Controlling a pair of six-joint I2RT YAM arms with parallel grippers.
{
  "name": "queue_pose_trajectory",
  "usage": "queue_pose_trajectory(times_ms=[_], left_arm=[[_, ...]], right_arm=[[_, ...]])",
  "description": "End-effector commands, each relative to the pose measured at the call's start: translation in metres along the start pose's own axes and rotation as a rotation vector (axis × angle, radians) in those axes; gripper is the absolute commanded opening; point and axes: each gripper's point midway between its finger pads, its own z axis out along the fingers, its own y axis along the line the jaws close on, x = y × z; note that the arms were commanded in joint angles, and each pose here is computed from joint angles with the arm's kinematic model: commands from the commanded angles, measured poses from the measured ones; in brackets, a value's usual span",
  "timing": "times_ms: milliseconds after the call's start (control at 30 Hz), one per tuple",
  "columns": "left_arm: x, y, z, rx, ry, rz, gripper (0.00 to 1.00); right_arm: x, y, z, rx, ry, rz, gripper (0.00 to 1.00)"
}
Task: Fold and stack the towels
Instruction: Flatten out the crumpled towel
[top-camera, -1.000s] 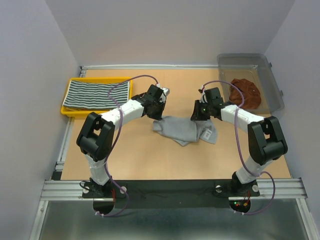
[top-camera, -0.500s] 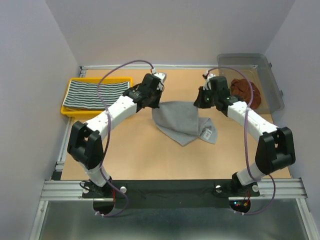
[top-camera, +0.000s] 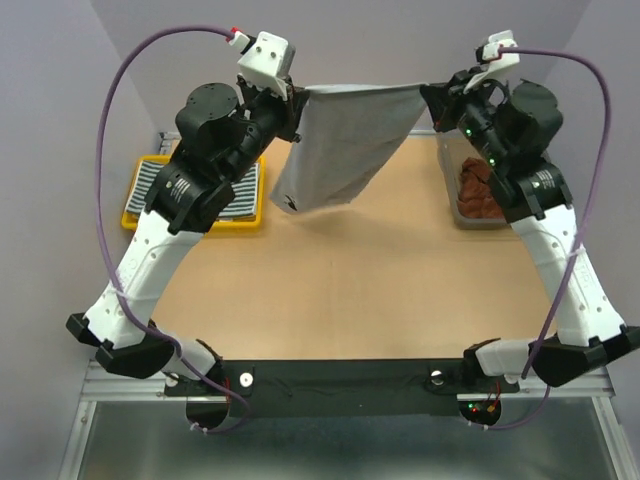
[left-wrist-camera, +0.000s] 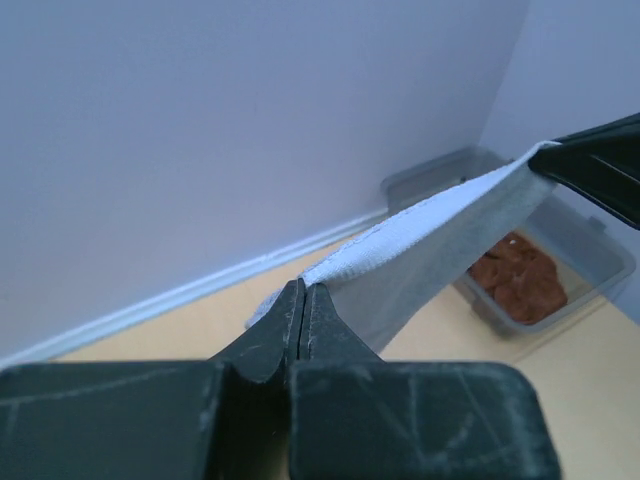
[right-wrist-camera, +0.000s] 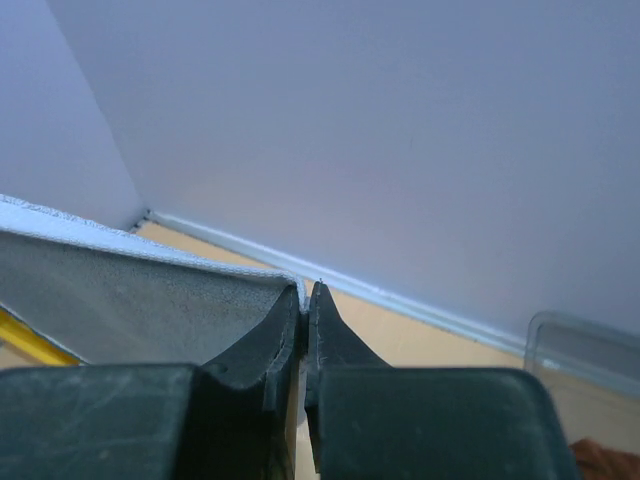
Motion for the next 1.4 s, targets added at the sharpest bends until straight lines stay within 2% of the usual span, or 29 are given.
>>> queue_pose_trajectory(times_ms=[0,233,367,467,567,633,700,733,867,900,967,1000,1233,1367], left_arm=[[-0.077,0.000,-0.054,0.012,-0.204,0.086,0.00],[-0.078,-0.025,-0.114,0.152,-0.247,0.116,0.00],[-0.068,-0.024,-0.130,0.173,-0.241,0.110,0.00],[-0.056,-0.020,-0.129,0.151,-0.219,0.097,0.00],[-0.037,-0.011,-0.109,0.058,-0.186,0.053,0.00],[-0.013,-0.008,-0.085,-0.009,-0.130,0.027,0.00],[0.005,0.014,-0.065,-0.117,-0.096,0.016,0.00],[0.023,0.011,-0.042,-0.097,-0.070,-0.015,0.00],[0.093,0.046,0.026,-0.155,0.078,-0.015,0.00],[0.128,0.053,0.050,-0.175,0.155,0.004,0.00],[0.143,0.074,0.073,-0.212,0.180,0.013,0.00],[0.161,0.080,0.096,-0.216,0.208,0.016,0.00],[0.223,0.123,0.177,-0.209,0.314,0.036,0.00],[0.250,0.139,0.196,-0.208,0.361,0.053,0.00]], right_arm=[[-0.070,-0.013,-0.039,0.048,-0.152,-0.158,0.01],[-0.102,0.036,-0.109,-0.201,-0.274,-0.259,0.00],[-0.101,0.047,-0.128,-0.257,-0.283,-0.256,0.01],[-0.092,0.044,-0.125,-0.244,-0.261,-0.229,0.01],[-0.073,0.032,-0.105,-0.186,-0.204,-0.193,0.01],[-0.055,0.014,-0.088,-0.096,-0.153,-0.174,0.01],[-0.028,-0.001,-0.061,-0.032,-0.076,-0.162,0.01],[-0.015,-0.012,-0.051,0.024,-0.041,-0.157,0.01],[0.052,-0.040,0.001,0.129,0.117,-0.171,0.01],[0.087,-0.047,0.022,0.141,0.193,-0.182,0.01],[0.110,-0.061,0.042,0.184,0.236,-0.189,0.01],[0.145,-0.067,0.060,0.188,0.307,-0.194,0.01],[0.223,-0.102,0.122,0.174,0.382,-0.190,0.01],[0.246,-0.105,0.139,0.136,0.393,-0.225,0.01]])
